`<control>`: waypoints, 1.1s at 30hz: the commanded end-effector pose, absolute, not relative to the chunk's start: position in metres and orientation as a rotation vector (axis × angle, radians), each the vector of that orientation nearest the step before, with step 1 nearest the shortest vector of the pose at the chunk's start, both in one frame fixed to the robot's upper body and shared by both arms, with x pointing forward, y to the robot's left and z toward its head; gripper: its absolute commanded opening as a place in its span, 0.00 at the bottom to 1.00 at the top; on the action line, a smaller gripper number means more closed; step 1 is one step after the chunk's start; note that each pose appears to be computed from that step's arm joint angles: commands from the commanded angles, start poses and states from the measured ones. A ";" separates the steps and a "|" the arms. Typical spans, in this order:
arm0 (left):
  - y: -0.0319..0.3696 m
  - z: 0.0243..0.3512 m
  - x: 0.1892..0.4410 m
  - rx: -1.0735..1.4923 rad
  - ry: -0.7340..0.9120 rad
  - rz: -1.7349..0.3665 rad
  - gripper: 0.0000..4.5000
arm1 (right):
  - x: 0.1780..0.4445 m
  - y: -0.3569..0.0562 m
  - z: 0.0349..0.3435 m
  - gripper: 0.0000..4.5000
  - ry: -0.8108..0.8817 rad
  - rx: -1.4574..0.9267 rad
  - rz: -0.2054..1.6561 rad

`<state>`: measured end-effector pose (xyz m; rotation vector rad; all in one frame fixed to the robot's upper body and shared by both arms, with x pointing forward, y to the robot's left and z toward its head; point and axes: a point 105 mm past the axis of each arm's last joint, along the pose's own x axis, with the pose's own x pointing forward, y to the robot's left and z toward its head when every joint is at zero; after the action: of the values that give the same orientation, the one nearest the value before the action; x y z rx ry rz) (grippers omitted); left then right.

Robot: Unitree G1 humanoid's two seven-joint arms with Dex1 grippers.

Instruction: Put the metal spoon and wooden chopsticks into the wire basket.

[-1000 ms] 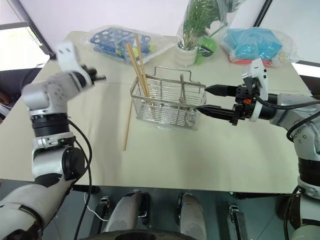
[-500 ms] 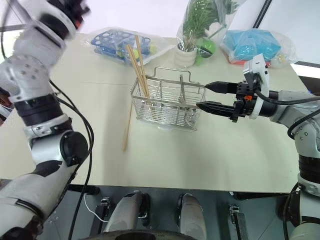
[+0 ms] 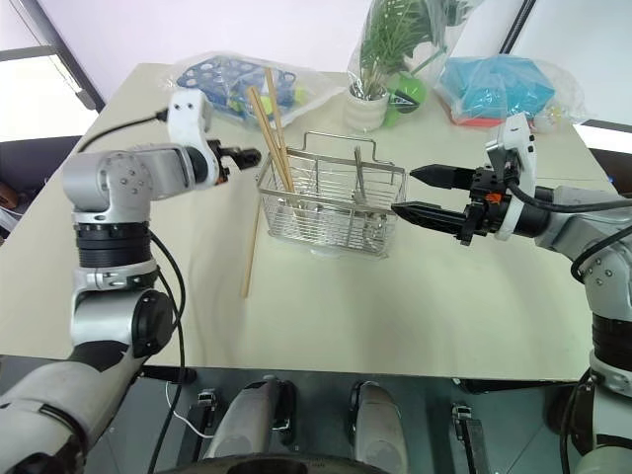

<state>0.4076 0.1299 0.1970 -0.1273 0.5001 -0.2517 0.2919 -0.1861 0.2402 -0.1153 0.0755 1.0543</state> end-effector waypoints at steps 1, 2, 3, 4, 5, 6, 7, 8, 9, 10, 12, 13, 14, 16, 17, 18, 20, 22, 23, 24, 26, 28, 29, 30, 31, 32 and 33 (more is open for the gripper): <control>0.128 0.191 0.399 -0.111 0.558 -0.244 0.99 | 0.284 -0.185 0.249 0.92 0.026 -0.140 1.059; 0.125 0.187 0.397 -0.105 0.581 -0.252 0.99 | 0.283 -0.185 0.247 0.92 0.029 -0.147 1.059; 0.123 0.183 0.395 -0.104 0.603 -0.254 0.99 | 0.282 -0.185 0.246 0.92 0.031 -0.149 1.059; 0.122 0.179 0.393 -0.097 0.627 -0.251 0.99 | 0.281 -0.185 0.245 0.92 0.031 -0.150 1.059; 0.121 0.174 0.392 -0.085 0.646 -0.245 0.99 | 0.280 -0.185 0.245 0.92 0.030 -0.149 1.059; 0.121 0.171 0.391 -0.080 0.662 -0.238 0.99 | 0.280 -0.185 0.245 0.92 0.029 -0.148 1.057; 0.121 0.167 0.391 -0.069 0.676 -0.233 0.99 | 0.279 -0.186 0.245 0.92 0.030 -0.148 1.057; 0.121 0.165 0.390 -0.063 0.688 -0.228 0.99 | 0.279 -0.186 0.245 0.92 0.031 -0.149 1.057; 0.121 0.161 0.389 -0.060 0.705 -0.224 0.99 | 0.278 -0.186 0.243 0.92 0.037 -0.158 1.059; 0.121 0.158 0.389 -0.054 0.719 -0.221 0.99 | 0.276 -0.185 0.242 0.92 0.044 -0.168 1.065; 0.121 0.152 0.387 -0.056 0.747 -0.213 0.99 | 0.273 -0.185 0.237 0.92 0.060 -0.185 1.079; 0.123 0.150 0.388 -0.050 0.752 -0.200 0.99 | 0.272 -0.185 0.236 0.92 0.063 -0.191 1.082; 0.125 0.147 0.387 -0.044 0.765 -0.187 0.99 | 0.271 -0.185 0.236 0.92 0.064 -0.194 1.083; 0.129 0.141 0.387 -0.029 0.783 -0.163 0.99 | 0.271 -0.186 0.237 0.92 0.058 -0.195 1.078; 0.131 0.140 0.387 -0.021 0.780 -0.153 0.99 | 0.272 -0.186 0.238 0.92 0.055 -0.192 1.073; 0.133 0.139 0.387 -0.019 0.783 -0.142 0.99 | 0.272 -0.187 0.239 0.92 0.053 -0.192 1.071; 0.135 0.135 0.386 -0.018 0.794 -0.139 0.99 | 0.273 -0.187 0.240 0.92 0.050 -0.194 1.069; 0.131 0.130 0.384 -0.016 0.818 -0.158 0.99 | 0.273 -0.188 0.241 0.92 0.046 -0.189 1.065; 0.129 0.129 0.383 -0.015 0.826 -0.165 0.99 | 0.273 -0.188 0.241 0.92 0.045 -0.186 1.064; 0.127 0.128 0.383 -0.006 0.829 -0.169 0.99 | 0.273 -0.189 0.241 0.92 0.044 -0.185 1.062; 0.127 0.128 0.384 0.008 0.827 -0.172 0.99 | 0.274 -0.189 0.241 0.92 0.044 -0.184 1.061; 0.126 0.127 0.386 0.007 0.823 -0.180 0.94 | 0.274 -0.189 0.241 0.92 0.042 -0.180 1.060; 0.125 0.127 0.386 0.003 0.823 -0.185 0.87 | 0.274 -0.189 0.241 0.92 0.041 -0.178 1.061; 0.125 0.128 0.387 0.000 0.822 -0.187 0.79 | 0.274 -0.189 0.241 0.92 0.041 -0.176 1.061; 0.126 0.129 0.387 -0.002 0.818 -0.187 0.68 | 0.274 -0.189 0.241 0.92 0.043 -0.175 1.062; 0.126 0.130 0.388 -0.009 0.814 -0.185 0.57 | 0.274 -0.189 0.241 0.92 0.046 -0.175 1.064; 0.127 0.130 0.388 -0.014 0.810 -0.183 0.46 | 0.274 -0.189 0.241 0.92 0.048 -0.175 1.065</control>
<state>0.3890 0.1333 0.1324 0.0031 0.7984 -0.1526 0.2761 -0.1868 0.2247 -0.1434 0.1083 1.0696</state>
